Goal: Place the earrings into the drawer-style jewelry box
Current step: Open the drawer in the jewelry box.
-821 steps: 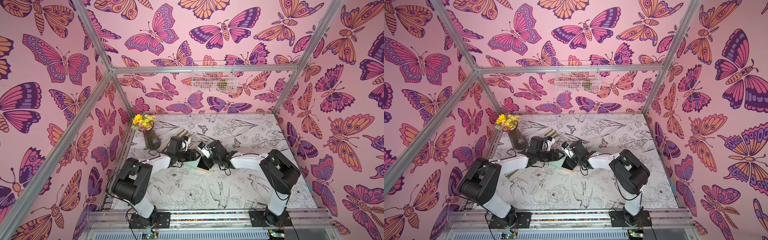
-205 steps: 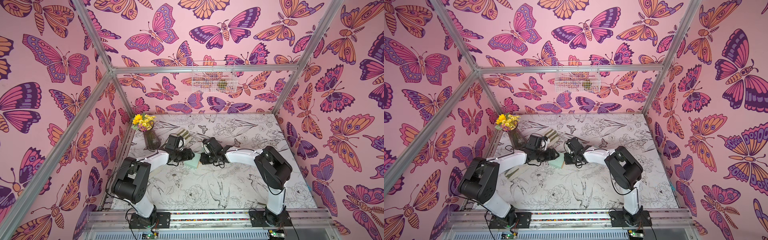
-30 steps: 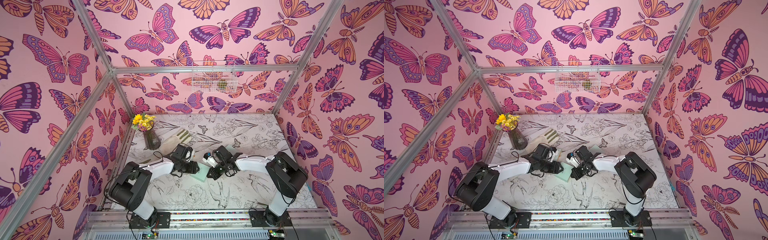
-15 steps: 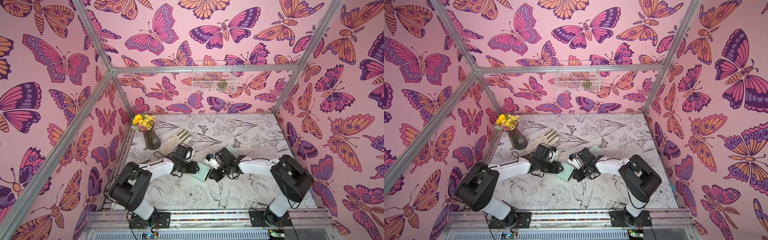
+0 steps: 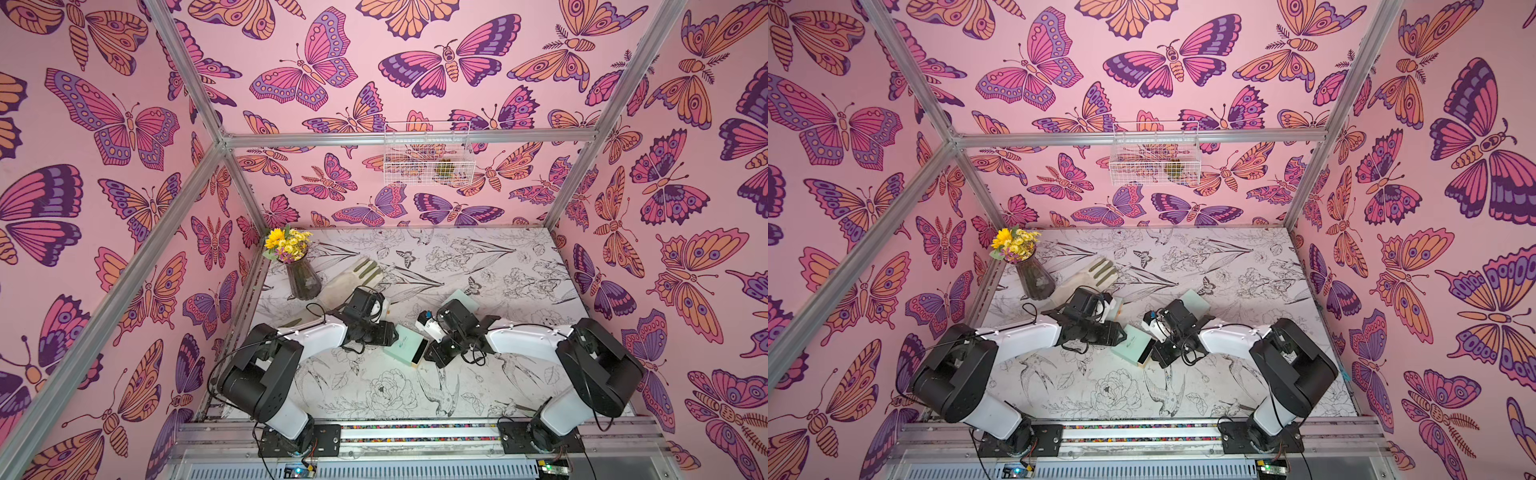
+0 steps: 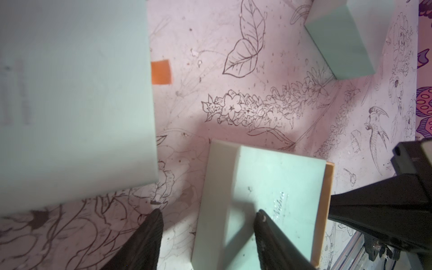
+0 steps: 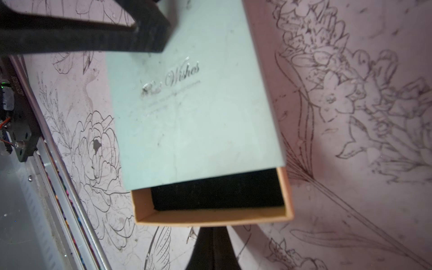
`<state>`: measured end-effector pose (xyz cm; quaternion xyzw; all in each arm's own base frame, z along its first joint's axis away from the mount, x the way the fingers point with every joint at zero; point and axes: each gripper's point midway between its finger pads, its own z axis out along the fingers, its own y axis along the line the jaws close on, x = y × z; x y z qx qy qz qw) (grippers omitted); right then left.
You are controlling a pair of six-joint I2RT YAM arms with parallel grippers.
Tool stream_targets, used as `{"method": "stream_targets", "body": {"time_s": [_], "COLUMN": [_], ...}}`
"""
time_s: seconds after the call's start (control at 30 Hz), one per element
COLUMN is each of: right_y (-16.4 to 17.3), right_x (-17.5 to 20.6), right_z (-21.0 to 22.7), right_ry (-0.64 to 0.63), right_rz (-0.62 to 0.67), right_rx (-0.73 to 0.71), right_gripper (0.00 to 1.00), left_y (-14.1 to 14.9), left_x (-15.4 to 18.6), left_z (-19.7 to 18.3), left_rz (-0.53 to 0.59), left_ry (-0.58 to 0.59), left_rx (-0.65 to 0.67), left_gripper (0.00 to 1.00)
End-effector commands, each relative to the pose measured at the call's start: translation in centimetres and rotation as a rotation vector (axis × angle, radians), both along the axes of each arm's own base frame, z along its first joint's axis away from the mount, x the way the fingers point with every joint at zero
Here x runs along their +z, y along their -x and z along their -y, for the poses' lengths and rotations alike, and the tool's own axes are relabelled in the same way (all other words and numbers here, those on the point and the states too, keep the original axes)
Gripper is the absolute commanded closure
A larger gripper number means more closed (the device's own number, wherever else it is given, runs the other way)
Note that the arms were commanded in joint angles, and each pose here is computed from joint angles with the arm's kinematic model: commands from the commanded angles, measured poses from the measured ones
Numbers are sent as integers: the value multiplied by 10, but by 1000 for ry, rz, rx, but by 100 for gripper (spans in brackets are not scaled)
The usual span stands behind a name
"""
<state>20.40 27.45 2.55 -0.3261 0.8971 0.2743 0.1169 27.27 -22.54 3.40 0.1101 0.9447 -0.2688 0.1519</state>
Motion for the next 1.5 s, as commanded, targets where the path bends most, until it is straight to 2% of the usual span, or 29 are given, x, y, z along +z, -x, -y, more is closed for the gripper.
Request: {"method": "stream_targets", "body": {"time_s": [0.0, 0.27, 0.47, 0.63, 0.83, 1.07, 1.3, 1.47], "right_y": [20, 21, 14, 11, 6, -8, -16, -16], "right_x": [-7, -6, 7, 10, 9, 9, 5, 1], "right_z": [21, 21, 4, -8, -19, -37, -45, -46], "right_ry": [78, 71, 14, 7, -3, -30, -29, -31], "right_rz": [-60, -68, -68, -73, -71, -58, -52, -65], "right_rx": [-10, -17, -2, 20, 37, 52, 64, 68], "right_gripper": [100, 100, 100, 100, 100, 100, 100, 100], "left_y": [12, 10, -2, -8, -1, 6, -2, -6], "left_x": [-35, -32, 9, 40, 56, 58, 33, 26], "left_z": [-41, -39, -34, -44, -33, -7, -16, -10], "left_rz": [-75, -66, 30, 116, 130, 129, 104, 84], "left_ry": [-188, -180, -119, -128, -68, -7, -93, -79], "left_rx": [72, 71, 97, 132, 75, -28, 19, 14], "left_gripper": [37, 37, 34, 31, 31, 35, 37, 37]}}
